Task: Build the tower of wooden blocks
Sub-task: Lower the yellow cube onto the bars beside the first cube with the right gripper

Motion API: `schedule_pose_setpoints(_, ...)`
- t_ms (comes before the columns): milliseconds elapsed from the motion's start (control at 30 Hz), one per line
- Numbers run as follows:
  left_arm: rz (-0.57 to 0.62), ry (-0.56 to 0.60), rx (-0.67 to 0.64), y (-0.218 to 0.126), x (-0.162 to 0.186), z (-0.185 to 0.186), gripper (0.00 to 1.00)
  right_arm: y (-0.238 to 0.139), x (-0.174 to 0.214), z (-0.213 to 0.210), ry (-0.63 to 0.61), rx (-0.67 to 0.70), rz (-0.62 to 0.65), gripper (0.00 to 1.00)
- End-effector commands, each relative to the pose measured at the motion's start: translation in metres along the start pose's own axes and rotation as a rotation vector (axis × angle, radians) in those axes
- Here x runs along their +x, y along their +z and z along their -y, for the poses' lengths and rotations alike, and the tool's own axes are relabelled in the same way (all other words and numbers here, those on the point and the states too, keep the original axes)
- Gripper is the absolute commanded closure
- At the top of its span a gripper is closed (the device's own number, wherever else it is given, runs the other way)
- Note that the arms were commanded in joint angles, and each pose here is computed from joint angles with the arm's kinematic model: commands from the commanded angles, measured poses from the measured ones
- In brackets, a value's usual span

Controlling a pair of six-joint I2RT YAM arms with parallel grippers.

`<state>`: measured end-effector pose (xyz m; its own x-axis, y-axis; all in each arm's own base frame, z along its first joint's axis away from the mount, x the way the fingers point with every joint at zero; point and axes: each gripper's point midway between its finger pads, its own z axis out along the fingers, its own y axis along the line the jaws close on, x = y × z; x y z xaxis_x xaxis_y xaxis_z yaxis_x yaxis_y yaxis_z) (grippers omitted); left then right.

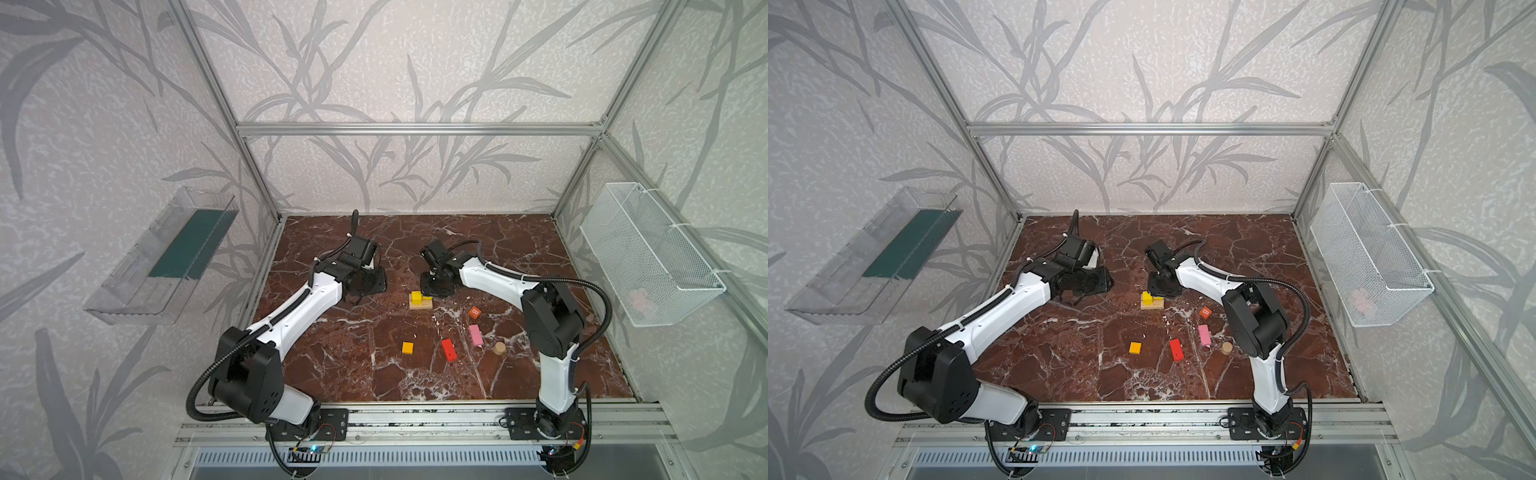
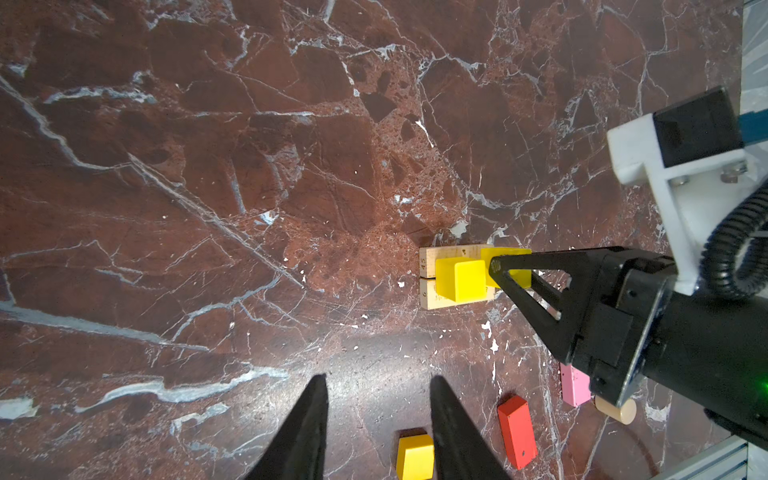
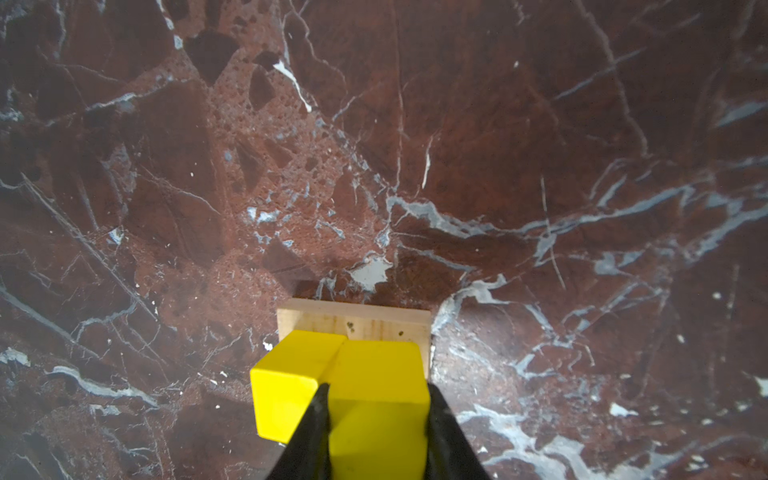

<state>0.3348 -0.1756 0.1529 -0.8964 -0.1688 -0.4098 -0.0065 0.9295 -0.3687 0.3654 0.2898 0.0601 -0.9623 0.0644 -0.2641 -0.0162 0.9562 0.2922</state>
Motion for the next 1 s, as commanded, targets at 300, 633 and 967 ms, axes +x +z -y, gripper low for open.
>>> schedule_pose_setpoints(300,0.008,0.0,0.007,-0.005,-0.004,0.005,0.6,0.0,0.003,0.002,0.011,0.006,-0.021,0.7)
schedule_pose_setpoints(633,0.01,0.002,0.009,-0.006,-0.003,0.006,0.6,0.0,0.006,0.003,0.006,0.02,-0.026,0.68)
schedule_pose_setpoints(967,0.012,0.004,0.007,-0.007,-0.002,0.005,0.6,0.003,0.01,0.005,0.004,0.033,-0.039,0.64)
